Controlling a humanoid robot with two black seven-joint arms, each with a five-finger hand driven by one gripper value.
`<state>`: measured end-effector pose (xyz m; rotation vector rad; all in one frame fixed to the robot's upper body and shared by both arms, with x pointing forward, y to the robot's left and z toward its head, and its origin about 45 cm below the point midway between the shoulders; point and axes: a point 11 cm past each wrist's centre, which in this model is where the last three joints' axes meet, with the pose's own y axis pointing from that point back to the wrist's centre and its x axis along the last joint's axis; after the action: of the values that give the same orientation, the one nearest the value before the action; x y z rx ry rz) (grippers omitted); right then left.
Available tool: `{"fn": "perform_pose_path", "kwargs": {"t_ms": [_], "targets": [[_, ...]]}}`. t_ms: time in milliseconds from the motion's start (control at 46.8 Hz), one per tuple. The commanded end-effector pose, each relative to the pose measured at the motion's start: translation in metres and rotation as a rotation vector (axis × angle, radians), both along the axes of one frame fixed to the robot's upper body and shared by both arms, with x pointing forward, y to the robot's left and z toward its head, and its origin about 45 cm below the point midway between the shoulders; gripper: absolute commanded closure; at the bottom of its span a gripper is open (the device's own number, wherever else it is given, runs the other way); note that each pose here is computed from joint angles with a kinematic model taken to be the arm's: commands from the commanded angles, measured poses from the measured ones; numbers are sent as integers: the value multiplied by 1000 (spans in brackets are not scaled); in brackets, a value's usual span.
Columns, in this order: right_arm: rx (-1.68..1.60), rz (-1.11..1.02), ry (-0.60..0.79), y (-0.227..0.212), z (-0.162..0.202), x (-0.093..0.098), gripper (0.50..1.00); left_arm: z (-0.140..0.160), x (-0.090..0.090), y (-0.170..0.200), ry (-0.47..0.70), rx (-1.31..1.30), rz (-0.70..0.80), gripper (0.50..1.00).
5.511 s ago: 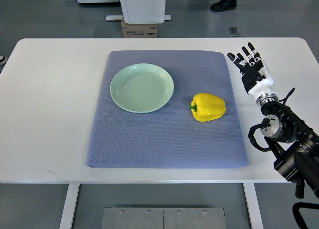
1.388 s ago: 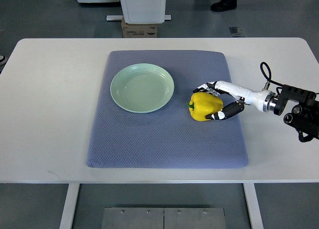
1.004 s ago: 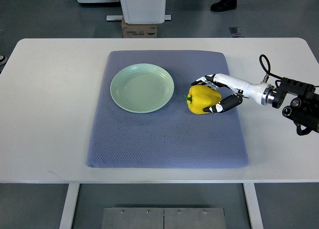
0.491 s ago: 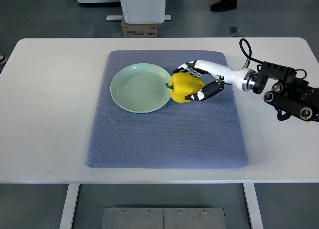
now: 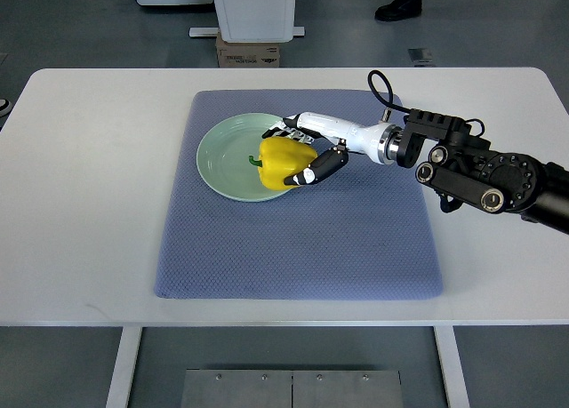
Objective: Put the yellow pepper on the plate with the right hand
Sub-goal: 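Carry the pepper with the right hand onto the pale green plate, then lower the pepper onto the plate and open the right hand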
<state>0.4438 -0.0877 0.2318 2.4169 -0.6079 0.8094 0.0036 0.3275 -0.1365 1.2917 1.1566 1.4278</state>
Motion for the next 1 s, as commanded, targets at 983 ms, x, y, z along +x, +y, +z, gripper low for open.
{"fn": "perform_pose_path", "kwargs": {"t_ms": [983], "targets": [[-21,-254,79,32,-5,15,1000,0,0,0,0,0,0,500]]}}
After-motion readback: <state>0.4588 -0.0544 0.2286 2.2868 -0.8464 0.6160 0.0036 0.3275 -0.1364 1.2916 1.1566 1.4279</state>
